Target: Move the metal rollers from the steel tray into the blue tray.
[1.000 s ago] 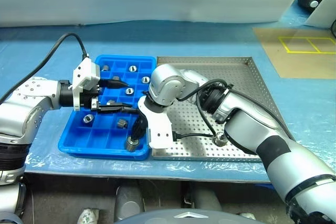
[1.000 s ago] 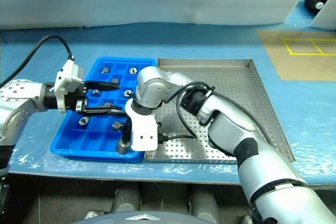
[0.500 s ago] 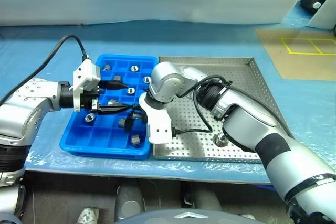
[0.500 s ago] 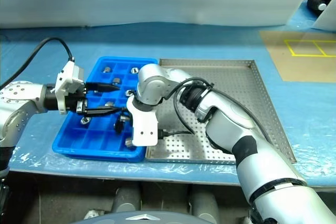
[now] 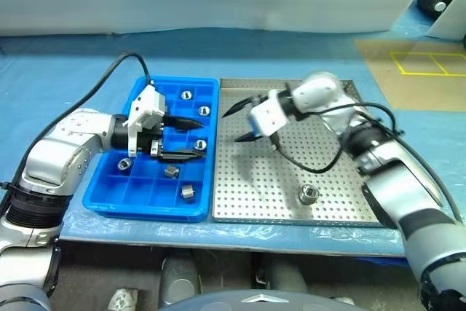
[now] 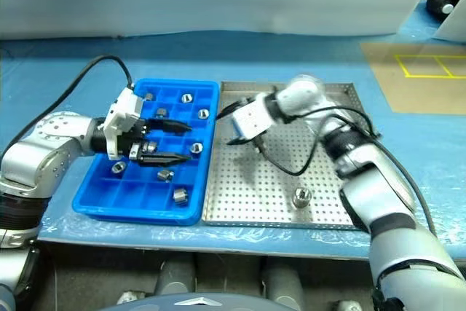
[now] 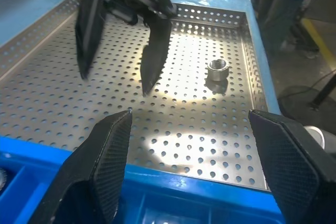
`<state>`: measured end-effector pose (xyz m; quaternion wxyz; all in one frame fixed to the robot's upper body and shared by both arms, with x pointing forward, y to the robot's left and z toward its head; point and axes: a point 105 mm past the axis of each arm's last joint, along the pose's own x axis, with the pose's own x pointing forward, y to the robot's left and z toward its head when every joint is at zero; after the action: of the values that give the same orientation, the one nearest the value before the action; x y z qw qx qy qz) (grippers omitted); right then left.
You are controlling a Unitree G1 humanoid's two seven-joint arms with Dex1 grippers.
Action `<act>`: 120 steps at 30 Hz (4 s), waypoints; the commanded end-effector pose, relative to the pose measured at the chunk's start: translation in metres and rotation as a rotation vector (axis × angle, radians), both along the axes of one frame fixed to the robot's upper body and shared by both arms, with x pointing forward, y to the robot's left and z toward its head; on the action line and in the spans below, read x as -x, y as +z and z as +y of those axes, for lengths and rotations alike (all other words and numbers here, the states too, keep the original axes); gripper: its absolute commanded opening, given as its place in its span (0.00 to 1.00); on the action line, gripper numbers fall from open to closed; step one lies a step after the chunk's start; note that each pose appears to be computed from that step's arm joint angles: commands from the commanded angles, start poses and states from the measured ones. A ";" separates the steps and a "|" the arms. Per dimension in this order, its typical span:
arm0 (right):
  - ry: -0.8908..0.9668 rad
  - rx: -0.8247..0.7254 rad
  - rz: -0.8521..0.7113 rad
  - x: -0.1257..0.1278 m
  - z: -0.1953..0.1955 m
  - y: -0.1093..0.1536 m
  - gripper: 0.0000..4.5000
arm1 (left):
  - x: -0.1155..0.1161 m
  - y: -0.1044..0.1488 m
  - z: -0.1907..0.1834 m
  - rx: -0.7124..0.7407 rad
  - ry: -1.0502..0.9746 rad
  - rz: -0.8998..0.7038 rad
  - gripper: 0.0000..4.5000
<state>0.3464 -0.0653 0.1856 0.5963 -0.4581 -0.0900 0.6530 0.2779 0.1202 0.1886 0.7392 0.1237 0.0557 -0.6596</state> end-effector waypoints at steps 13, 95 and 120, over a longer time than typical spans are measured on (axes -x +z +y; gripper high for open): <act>-0.578 -0.229 0.482 0.089 -0.115 -0.009 0.70 | 0.016 -0.016 -0.073 0.021 -0.447 0.063 0.83; -0.218 -0.378 0.380 0.038 0.017 0.015 0.30 | -0.015 0.016 -0.001 0.017 -0.054 -0.033 0.83; 0.535 -0.185 0.492 0.108 0.203 -0.025 0.30 | 0.051 0.047 0.148 -0.201 0.655 -0.113 0.83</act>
<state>0.2686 0.1198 0.1754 0.5188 -0.1769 -0.1294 0.8263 0.2267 0.2493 0.1988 0.8708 0.1667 0.1674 -0.4313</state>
